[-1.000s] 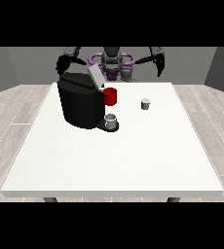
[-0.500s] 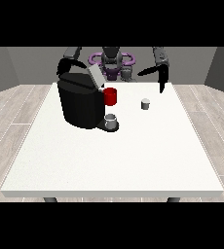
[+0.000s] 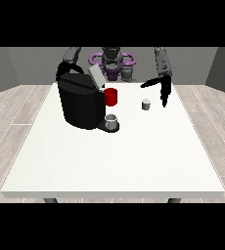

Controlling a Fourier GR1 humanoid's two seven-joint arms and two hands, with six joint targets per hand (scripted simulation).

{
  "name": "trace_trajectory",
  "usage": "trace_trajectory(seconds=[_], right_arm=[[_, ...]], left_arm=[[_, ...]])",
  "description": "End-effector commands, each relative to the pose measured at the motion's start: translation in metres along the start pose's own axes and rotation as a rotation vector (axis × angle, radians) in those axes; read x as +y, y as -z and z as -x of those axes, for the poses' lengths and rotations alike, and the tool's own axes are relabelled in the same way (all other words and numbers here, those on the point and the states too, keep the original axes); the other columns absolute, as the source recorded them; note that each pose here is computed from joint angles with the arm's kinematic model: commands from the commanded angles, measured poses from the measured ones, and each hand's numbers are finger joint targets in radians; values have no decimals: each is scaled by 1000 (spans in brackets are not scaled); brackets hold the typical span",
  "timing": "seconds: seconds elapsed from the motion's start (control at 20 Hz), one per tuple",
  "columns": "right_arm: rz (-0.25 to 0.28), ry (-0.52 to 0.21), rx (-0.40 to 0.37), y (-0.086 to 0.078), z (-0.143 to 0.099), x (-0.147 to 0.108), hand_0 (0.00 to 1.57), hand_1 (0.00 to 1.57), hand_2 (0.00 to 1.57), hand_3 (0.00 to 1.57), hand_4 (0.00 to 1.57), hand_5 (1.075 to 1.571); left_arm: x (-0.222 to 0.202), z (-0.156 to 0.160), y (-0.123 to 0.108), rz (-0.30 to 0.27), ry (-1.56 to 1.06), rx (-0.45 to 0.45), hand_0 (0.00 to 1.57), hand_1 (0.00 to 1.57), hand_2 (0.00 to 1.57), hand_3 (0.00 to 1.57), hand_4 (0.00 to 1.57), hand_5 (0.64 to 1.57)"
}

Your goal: Insert the coffee pod into the coffee machine and close the lid

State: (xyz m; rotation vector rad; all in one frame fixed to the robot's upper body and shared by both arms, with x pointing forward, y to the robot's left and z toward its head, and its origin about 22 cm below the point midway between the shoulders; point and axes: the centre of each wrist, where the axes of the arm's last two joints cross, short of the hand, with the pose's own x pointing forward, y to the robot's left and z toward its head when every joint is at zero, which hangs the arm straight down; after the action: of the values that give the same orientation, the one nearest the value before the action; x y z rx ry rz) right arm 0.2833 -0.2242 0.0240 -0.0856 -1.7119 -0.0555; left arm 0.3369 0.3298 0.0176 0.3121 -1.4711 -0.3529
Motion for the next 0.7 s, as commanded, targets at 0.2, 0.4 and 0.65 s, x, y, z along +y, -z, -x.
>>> trace_trajectory(seconds=[0.2, 0.4, 0.65], right_arm=[[26, -33, 77, 5, 21, -14, 0, 0, 0, 0, 422, 1571], [15, -63, 93, 8, 9, -2, 0, 0, 0, 0, 412, 1571], [63, -1, 91, 7, 25, -15, 0, 0, 0, 0, 386, 1571]], left_arm=[[-33, 4, 12, 84, 114, 77, 0, 0, 198, 0, 0, 1571], [-28, 13, 18, 49, 170, 93, 223, 223, 529, 222, 0, 1571], [-30, 24, 13, 89, 239, 151, 758, 758, 820, 513, 0, 1571]])
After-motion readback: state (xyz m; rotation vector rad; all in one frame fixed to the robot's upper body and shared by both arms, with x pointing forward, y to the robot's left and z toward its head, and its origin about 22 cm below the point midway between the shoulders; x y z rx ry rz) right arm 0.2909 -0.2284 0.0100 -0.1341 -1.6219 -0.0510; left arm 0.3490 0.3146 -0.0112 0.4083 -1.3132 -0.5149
